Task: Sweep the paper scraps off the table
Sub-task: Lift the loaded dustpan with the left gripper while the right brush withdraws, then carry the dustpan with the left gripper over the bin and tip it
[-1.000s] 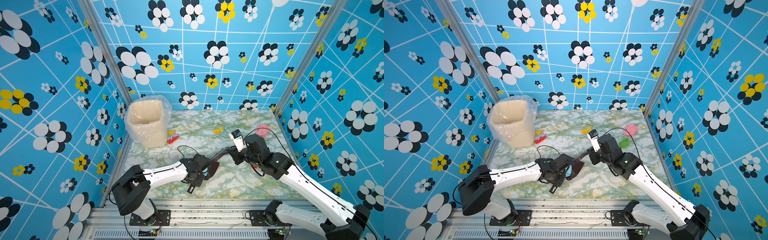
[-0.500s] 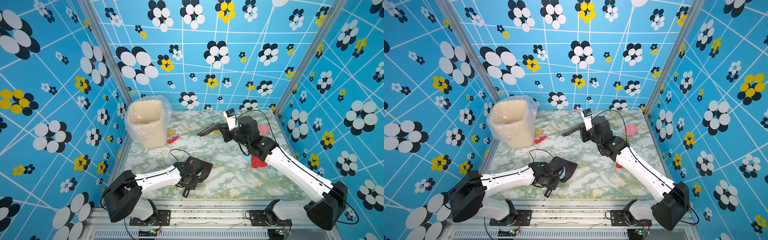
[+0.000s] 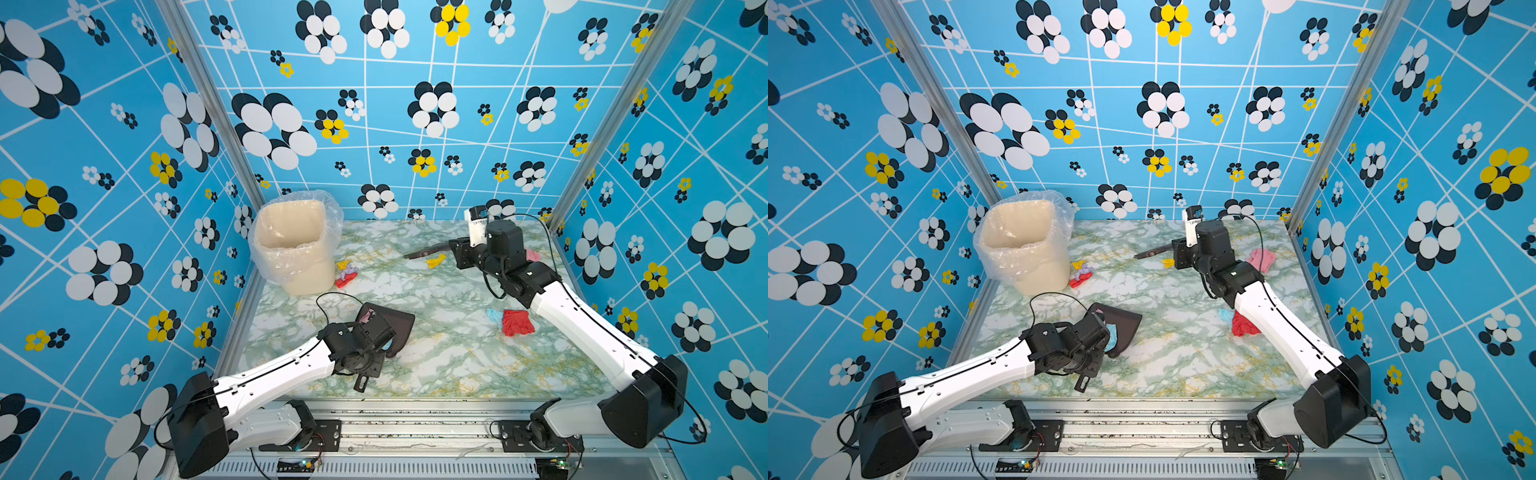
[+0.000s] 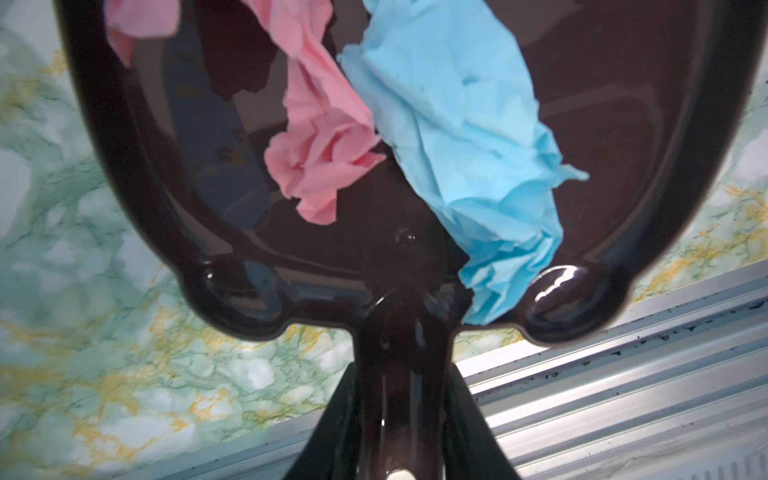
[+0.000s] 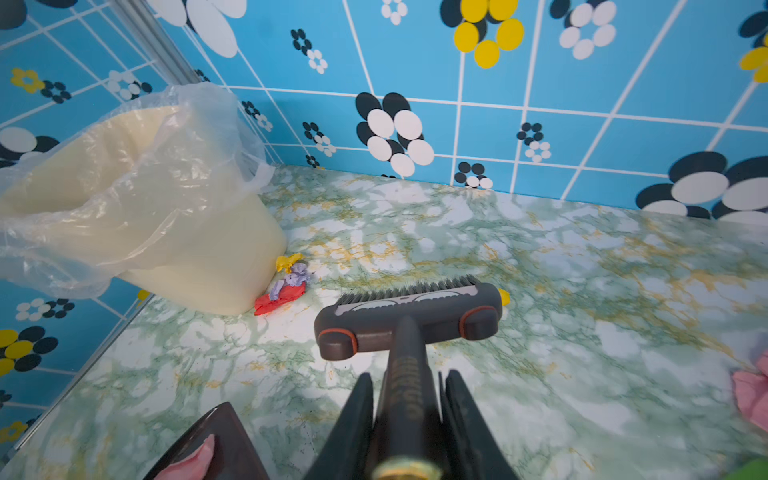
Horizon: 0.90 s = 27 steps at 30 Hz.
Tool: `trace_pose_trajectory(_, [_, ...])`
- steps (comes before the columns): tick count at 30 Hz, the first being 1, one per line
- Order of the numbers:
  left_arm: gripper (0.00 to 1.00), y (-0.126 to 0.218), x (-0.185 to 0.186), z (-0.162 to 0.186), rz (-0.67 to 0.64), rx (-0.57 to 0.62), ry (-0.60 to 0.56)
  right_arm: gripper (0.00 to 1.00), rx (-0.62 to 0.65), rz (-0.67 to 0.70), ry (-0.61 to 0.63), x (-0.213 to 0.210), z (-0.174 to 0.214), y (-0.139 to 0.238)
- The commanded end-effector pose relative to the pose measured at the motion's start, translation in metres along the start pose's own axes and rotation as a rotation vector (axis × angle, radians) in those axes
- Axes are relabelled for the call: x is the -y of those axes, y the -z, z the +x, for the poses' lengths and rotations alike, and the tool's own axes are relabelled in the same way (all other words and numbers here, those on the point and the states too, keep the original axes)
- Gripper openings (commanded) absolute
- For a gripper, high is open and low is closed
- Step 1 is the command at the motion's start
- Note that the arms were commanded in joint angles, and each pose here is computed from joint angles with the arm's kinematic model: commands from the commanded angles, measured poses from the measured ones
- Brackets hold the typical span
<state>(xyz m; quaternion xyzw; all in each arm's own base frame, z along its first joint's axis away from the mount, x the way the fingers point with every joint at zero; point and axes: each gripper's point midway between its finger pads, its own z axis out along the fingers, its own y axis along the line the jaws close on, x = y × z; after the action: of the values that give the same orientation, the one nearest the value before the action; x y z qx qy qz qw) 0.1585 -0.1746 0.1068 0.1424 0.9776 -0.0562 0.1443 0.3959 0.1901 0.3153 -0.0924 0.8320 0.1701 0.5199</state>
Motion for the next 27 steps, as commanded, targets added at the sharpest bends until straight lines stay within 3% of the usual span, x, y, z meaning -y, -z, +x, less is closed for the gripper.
trace_pose_trajectory(1, [0.0,0.026,-0.016,0.0,-0.054,0.002,0.031,0.0,0.034,-0.008,-0.086,0.013,-0.01,0.038])
trace_pose_trajectory(12, [0.0,0.087,-0.028,-0.033,-0.172,0.008,-0.047,0.0,-0.007,0.017,-0.123,0.038,0.026,0.054])
trace_pose_trajectory(27, [0.0,0.145,-0.026,-0.106,-0.079,0.162,0.009,0.0,-0.086,-0.055,-0.182,0.03,0.065,0.044])
